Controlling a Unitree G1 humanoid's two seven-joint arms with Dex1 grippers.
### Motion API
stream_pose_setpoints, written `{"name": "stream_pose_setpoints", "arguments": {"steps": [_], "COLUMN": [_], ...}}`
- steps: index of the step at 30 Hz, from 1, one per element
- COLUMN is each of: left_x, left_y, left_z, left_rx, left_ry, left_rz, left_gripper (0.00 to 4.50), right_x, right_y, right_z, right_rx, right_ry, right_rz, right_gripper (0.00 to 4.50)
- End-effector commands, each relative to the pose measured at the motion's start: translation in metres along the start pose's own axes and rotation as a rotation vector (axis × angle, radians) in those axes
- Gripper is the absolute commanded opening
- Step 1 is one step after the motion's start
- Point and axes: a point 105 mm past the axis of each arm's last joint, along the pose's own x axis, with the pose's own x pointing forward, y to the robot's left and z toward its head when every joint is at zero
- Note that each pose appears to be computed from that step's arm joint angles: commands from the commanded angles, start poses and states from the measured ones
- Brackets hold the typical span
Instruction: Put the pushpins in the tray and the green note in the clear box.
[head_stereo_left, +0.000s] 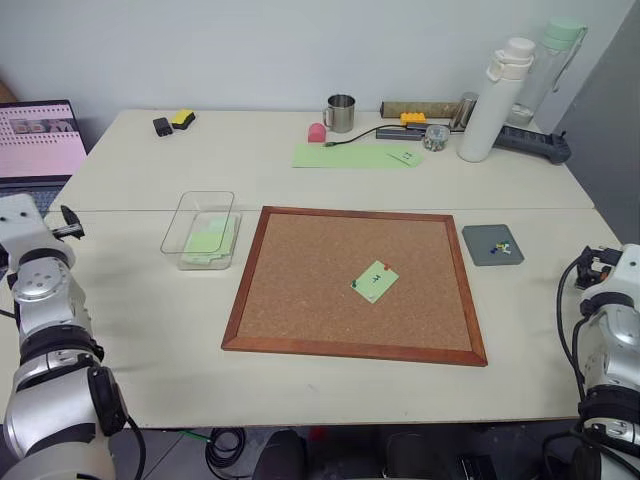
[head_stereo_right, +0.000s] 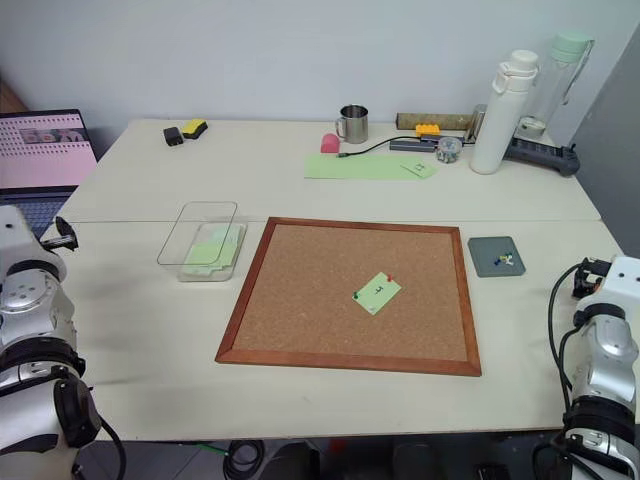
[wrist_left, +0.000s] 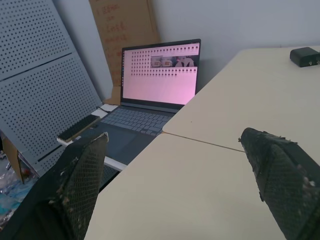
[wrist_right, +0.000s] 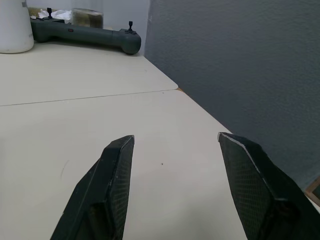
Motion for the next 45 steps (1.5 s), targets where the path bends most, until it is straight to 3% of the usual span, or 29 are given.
{"name": "stream_pose_setpoints", "arguments": {"steps": [1, 38, 42, 45], "left_x": [0.003, 0.008, 0.01, -0.015], "left_y": [0.009, -0.007, -0.033, -0.119], "left_z": [0.015, 0.034, 0.063, 0.123], "left_rx": [-0.003, -0.066, -0.17, -0.214], "left_ry": [-0.052, -0.105, -0.18, -0.315], "left_rz": [0.017, -0.023, -0.163, -0.635], "left_gripper": [4.5, 4.5, 4.5, 4.5], "right_x": [0.003, -0.001, -0.001, -0.01], "right_y": [-0.011, -0.019, -0.007, 0.062], "right_z": [0.021, 0.025, 0.037, 0.064], "right_rx": [-0.002, -0.022, -0.054, -0.022], "right_ry": [-0.075, -0.089, -0.12, -0.161], "right_rz": [-0.029, -0.048, 0.027, 0.422], "right_gripper": [2.79, 2.79, 2.79, 2.79]}}
